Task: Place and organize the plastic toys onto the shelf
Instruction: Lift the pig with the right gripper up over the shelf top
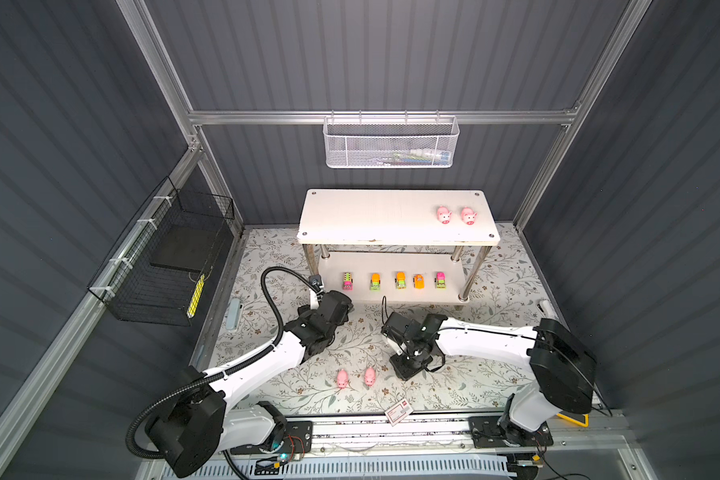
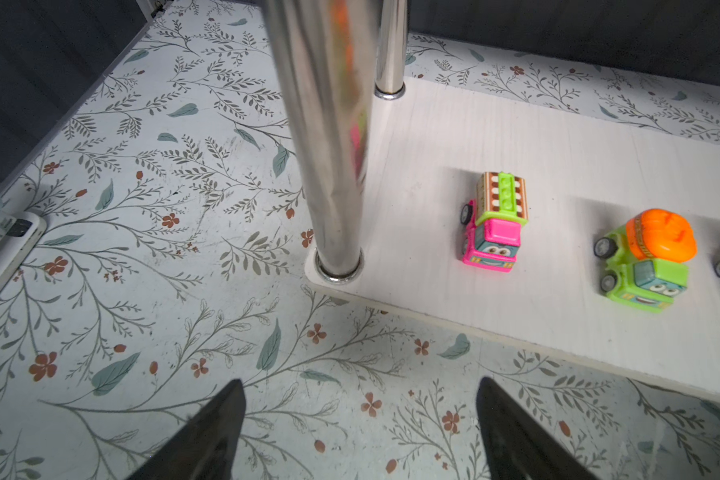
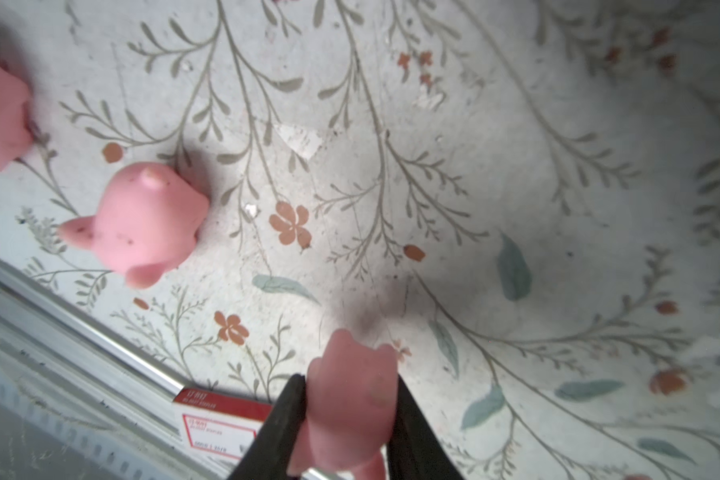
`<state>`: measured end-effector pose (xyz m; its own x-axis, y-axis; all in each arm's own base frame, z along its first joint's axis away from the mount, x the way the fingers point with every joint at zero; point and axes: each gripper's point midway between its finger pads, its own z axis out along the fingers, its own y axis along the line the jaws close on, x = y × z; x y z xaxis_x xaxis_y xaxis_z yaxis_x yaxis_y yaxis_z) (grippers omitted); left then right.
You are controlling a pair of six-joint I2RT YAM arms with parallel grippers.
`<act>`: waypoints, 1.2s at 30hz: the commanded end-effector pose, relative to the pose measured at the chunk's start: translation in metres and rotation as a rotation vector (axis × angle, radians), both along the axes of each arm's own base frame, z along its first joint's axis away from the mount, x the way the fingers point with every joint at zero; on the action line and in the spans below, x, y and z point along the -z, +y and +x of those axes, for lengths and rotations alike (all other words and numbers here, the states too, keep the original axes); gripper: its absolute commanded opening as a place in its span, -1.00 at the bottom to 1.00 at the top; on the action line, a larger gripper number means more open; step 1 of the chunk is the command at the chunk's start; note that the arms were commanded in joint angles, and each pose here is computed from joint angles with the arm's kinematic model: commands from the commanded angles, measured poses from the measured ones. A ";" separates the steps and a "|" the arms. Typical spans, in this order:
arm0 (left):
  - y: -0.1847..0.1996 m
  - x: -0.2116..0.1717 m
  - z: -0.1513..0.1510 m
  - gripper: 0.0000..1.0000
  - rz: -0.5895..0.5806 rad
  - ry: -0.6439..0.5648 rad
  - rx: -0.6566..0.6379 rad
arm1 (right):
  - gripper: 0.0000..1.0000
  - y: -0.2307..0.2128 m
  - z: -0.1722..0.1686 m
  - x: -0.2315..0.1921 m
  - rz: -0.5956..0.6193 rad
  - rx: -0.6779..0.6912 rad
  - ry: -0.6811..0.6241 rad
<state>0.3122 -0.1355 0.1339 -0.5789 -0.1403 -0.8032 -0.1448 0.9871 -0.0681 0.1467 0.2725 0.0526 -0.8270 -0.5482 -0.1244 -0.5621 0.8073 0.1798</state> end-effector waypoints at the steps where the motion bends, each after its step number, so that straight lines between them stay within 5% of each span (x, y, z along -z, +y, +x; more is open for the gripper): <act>1: 0.008 0.001 -0.003 0.74 0.002 -0.004 -0.027 | -0.33 -0.008 0.005 -0.039 0.002 0.022 -0.061; 23: 0.009 0.003 -0.004 0.74 -0.024 -0.018 -0.017 | -0.38 -0.040 0.094 -0.330 0.209 0.102 -0.568; 36: 0.006 0.009 -0.004 0.74 -0.034 -0.008 -0.007 | -0.40 -0.015 0.202 -0.388 0.383 0.170 -0.766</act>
